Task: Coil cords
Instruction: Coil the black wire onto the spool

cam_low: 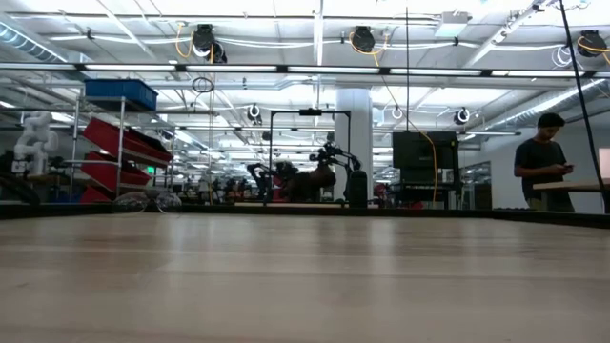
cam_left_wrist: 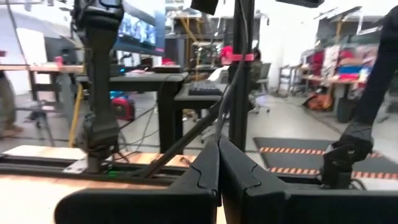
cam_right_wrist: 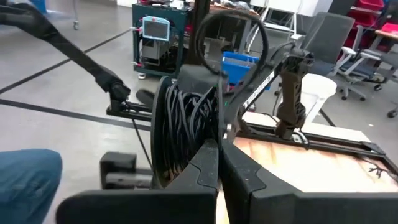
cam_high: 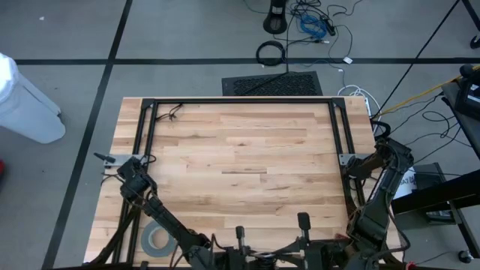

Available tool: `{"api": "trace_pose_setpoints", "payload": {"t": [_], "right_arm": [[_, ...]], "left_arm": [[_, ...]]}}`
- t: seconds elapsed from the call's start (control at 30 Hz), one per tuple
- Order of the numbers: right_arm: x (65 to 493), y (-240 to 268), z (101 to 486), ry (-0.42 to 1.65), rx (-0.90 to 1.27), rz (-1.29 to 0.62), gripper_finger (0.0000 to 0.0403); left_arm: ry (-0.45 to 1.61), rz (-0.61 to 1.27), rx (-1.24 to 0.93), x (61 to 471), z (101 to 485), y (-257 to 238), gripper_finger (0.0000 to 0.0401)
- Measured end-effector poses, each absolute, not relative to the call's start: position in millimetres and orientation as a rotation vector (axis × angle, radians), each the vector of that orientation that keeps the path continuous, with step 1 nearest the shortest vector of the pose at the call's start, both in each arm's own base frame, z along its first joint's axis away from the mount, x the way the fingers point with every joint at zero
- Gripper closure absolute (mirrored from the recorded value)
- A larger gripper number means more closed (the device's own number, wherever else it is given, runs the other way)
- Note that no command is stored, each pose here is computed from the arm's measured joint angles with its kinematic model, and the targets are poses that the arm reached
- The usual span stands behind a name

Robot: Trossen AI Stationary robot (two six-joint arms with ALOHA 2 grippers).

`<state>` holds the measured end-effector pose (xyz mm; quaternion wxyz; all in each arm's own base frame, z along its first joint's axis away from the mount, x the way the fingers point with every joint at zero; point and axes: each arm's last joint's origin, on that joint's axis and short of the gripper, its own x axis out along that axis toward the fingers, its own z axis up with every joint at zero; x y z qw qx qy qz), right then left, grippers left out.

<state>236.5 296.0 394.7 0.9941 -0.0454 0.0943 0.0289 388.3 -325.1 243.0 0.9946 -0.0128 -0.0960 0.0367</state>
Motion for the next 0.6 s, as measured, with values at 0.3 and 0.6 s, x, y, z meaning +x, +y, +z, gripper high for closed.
{"api": "trace_pose_setpoints", "payload": {"t": [0.3, 0.6], "right_arm": [[231, 298, 389, 0.235, -0.073, 0.057, 0.0403], [229, 295, 381, 0.300, -0.069, 0.066, 0.0403]], "left_arm": [[-0.105, 0.151, 0.020, 362, 273, -334, 0.0399], [0.002, 0.250, 0.015, 337, 293, -334, 0.0399]]}}
